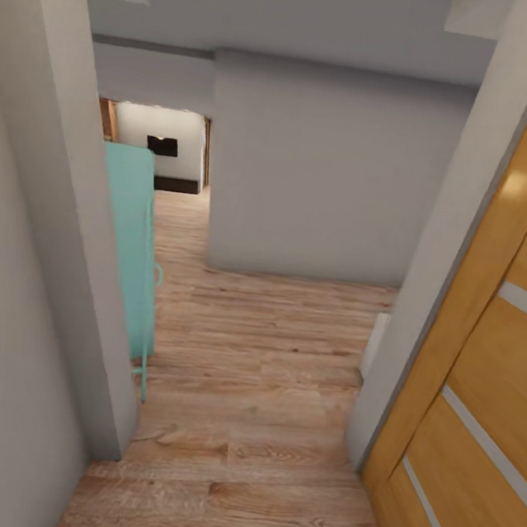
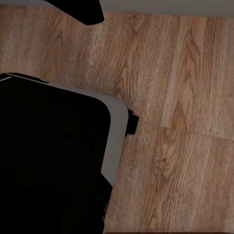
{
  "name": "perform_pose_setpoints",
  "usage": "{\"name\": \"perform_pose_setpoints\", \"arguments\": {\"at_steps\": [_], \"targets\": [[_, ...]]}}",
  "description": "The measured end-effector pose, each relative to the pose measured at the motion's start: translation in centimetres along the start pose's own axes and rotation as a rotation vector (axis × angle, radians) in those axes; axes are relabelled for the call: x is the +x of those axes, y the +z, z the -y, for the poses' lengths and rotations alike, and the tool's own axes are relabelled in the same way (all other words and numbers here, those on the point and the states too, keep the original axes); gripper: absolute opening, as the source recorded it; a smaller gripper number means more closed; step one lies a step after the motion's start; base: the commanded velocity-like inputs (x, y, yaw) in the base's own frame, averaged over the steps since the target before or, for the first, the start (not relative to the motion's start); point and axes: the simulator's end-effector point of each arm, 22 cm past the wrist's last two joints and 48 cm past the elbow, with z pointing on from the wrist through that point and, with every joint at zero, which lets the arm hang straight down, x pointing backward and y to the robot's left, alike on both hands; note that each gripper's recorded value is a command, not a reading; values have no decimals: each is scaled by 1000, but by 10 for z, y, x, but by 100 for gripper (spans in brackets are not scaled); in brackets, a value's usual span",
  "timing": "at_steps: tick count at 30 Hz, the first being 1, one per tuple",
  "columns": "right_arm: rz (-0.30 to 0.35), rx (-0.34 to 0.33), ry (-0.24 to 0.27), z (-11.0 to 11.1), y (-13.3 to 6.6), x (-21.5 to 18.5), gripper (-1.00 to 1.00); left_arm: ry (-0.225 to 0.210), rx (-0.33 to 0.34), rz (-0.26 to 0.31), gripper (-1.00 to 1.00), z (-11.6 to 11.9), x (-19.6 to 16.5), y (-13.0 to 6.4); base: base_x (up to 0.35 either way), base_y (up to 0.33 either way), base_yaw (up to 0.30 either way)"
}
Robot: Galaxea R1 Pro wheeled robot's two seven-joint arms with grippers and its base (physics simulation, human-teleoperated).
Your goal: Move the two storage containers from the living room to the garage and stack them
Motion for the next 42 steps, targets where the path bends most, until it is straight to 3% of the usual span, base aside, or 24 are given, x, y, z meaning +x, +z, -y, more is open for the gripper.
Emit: {"name": "perform_pose_setpoints", "arguments": {"at_steps": [42], "targets": [[5, -1, -19, 1, 0, 0, 100, 0, 1, 0, 100, 1, 0, 0, 322, 0, 0]]}}
